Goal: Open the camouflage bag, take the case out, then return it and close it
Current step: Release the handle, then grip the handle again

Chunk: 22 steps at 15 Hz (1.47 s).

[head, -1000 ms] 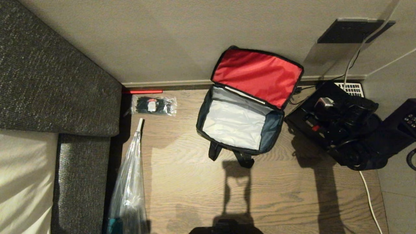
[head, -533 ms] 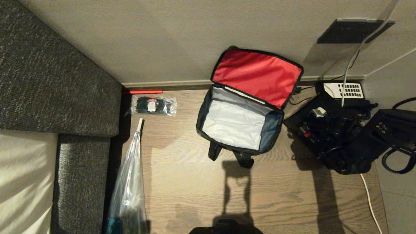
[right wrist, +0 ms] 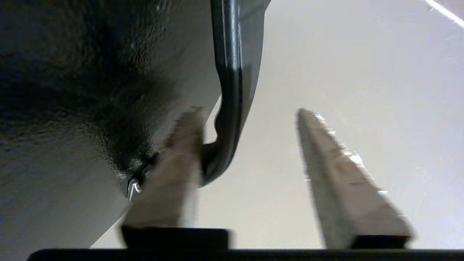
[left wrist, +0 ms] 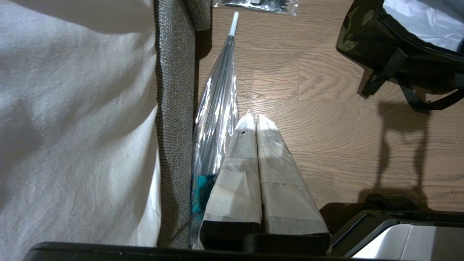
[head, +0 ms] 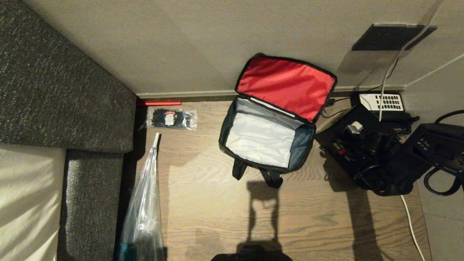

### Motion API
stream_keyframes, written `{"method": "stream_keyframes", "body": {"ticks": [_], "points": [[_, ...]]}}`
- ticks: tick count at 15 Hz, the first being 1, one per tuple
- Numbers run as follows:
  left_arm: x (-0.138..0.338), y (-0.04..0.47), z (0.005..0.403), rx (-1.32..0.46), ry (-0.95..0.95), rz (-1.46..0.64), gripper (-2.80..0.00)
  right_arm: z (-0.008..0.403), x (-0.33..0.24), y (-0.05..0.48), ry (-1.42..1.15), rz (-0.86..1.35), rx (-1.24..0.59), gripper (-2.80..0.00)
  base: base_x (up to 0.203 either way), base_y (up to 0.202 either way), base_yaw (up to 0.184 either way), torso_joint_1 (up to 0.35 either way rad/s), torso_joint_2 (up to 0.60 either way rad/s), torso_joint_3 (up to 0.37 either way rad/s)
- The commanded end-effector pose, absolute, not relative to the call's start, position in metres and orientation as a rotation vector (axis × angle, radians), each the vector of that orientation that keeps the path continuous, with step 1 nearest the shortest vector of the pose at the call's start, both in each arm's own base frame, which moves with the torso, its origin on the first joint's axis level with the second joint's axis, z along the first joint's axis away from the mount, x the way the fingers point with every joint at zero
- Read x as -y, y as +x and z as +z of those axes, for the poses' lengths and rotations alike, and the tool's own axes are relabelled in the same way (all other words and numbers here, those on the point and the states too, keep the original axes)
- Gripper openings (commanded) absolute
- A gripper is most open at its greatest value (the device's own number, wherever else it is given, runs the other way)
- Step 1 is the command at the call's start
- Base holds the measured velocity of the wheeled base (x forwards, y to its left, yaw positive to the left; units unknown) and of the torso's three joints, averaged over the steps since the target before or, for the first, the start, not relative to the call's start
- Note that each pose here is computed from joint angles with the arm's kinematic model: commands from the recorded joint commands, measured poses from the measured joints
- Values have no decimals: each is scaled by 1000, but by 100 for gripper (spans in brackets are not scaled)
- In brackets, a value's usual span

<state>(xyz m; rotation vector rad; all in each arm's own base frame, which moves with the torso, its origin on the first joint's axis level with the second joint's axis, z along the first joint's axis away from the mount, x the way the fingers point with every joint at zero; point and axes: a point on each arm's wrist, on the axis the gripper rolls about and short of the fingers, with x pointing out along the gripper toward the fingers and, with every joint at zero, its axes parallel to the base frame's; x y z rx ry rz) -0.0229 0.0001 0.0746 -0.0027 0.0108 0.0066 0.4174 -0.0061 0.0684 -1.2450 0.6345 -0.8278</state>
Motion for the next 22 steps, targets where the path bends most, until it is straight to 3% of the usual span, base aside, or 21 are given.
{"method": "stream_keyframes", "body": {"ticks": [1, 8, 9, 13, 17, 19, 22], "points": [[0, -23, 74, -8, -3, 8, -280, 63, 2, 414, -1261, -803, -648, 0, 0, 0, 0, 0, 0, 0], [0, -23, 74, -8, -3, 8, -280, 86, -65, 357, -1193, -592, -540, 0, 0, 0, 0, 0, 0, 0], [0, -23, 75, -8, -3, 8, -280, 96, -69, 345, -1174, -576, -529, -280, 0, 0, 0, 0, 0, 0], [0, -23, 75, -8, -3, 8, -280, 170, -60, 286, -1083, -588, -418, -280, 0, 0, 0, 0, 0, 0], [0, -23, 75, -8, -3, 8, -280, 228, -33, 180, -941, -535, -254, -280, 0, 0, 0, 0, 0, 0], [0, -23, 74, -9, -3, 8, -280, 227, -17, 122, -871, -501, -218, -280, 0, 0, 0, 0, 0, 0], [0, -23, 74, -9, -3, 8, -280, 188, 4, 48, -761, -448, -240, -280, 0, 0, 0, 0, 0, 0]]}}
